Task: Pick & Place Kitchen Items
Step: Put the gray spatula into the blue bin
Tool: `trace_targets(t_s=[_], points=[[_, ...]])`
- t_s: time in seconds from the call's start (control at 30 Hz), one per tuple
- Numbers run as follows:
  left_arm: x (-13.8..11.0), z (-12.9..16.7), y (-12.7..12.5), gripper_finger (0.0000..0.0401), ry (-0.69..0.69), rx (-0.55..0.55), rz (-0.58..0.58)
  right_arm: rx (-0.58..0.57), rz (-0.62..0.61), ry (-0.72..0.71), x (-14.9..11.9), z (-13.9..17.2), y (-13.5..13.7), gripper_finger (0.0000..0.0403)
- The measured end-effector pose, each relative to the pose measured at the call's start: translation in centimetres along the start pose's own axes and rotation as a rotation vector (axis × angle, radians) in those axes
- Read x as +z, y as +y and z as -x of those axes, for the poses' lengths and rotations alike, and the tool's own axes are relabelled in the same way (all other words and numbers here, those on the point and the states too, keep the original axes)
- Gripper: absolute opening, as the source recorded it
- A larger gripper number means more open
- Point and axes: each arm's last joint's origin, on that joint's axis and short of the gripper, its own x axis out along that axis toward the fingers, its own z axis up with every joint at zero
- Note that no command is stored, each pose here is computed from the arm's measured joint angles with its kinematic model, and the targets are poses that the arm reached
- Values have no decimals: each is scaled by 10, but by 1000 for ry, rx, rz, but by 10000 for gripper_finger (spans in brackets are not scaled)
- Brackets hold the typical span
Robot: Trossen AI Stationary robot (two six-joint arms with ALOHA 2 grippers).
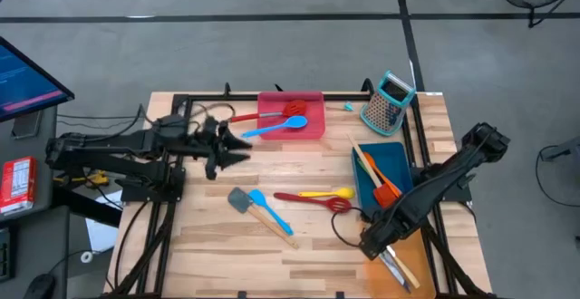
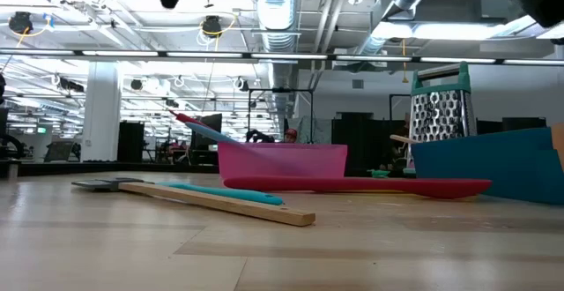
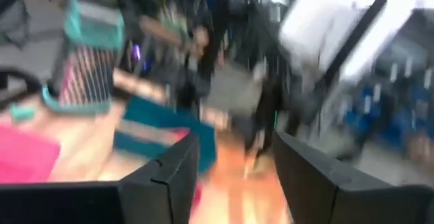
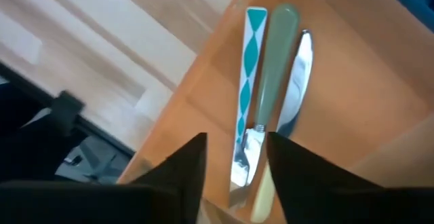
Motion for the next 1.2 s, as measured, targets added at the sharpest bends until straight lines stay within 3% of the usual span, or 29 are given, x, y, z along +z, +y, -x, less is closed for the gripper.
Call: trace_targets(t_s=[0.13,0.27,0.47,0.6,0.77,1.0,1.2], points=[[-21,2,3,187,245,-58,-177,38,13,-12,1,12,-4,197],[-36,0,4,187,365,-95,-343,59,8,-35,5,18,-6,223],[-65,-16,12,187,517,-163,-338,74,-1,-37,8,21,-6,225],[-93,-28,17,187,627,-226,-411,74,2,-34,7,20,-6,219],[-119,-48,20,187,675,-317,-479,76,2,-34,7,20,-6,211],[-155,-72,25,186,769,-385,-470,78,2,-29,7,20,-6,204],[-185,-81,30,186,860,-431,-540,80,2,-29,7,20,-5,202]])
